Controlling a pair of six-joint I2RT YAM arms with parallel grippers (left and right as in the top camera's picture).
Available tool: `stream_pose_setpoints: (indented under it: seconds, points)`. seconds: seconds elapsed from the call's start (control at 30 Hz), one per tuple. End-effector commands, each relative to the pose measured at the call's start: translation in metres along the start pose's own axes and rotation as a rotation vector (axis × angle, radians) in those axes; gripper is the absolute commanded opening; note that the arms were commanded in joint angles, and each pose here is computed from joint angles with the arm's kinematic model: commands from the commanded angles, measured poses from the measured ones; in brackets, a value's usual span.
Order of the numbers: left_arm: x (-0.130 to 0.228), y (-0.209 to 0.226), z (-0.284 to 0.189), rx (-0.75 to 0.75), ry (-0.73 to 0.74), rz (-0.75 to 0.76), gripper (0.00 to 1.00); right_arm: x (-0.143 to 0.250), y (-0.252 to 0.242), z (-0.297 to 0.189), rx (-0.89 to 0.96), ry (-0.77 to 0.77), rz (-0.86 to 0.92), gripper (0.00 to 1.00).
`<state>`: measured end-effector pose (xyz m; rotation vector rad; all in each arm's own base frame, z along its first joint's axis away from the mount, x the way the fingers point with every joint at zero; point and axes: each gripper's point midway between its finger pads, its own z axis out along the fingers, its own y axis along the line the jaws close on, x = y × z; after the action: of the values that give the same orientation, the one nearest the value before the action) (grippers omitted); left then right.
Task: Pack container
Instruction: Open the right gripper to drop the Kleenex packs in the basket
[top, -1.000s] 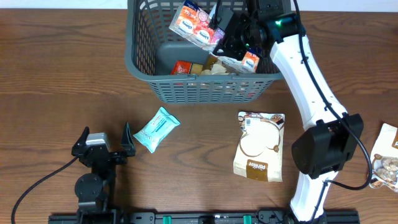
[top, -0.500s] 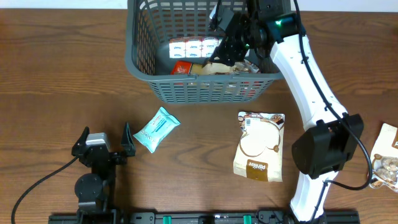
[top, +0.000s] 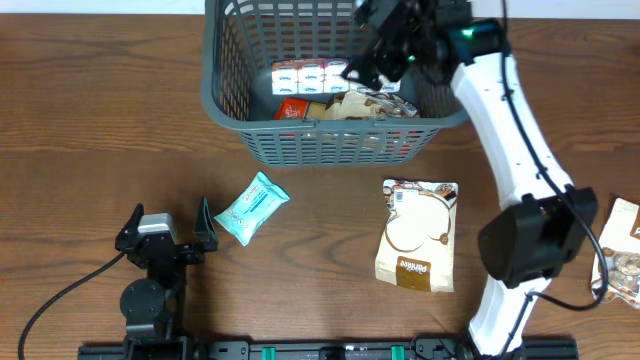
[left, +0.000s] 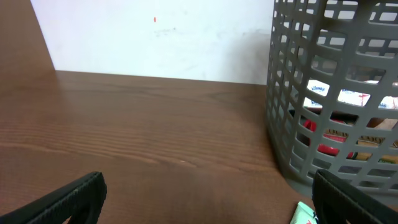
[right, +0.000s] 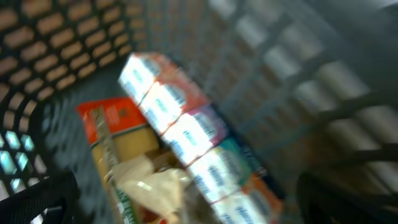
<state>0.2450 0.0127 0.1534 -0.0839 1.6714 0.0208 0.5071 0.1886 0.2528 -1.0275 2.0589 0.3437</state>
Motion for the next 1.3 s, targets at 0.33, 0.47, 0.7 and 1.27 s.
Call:
stream_pose_setpoints:
  seconds: [0.33,0.47,0.7,1.27]
  points:
    - [0.012,0.004,0.001,-0.023,0.031,0.0,0.99,-0.024,-0.101,-0.238,0.563,-0.275,0.431,0.98]
    - [0.012,0.004,0.001,-0.023,0.031,0.0,0.99,0.009,-0.12,-0.31,0.746,-0.306,0.595,0.96]
    - [0.012,0.004,0.001,-0.023,0.031,0.0,0.99,0.128,-0.124,-0.396,1.063,-0.133,0.993,0.88]
    - [0.01,0.004,0.001,-0.022,0.025,0.0,0.99,0.322,-0.092,-0.451,1.167,0.326,1.467,0.88]
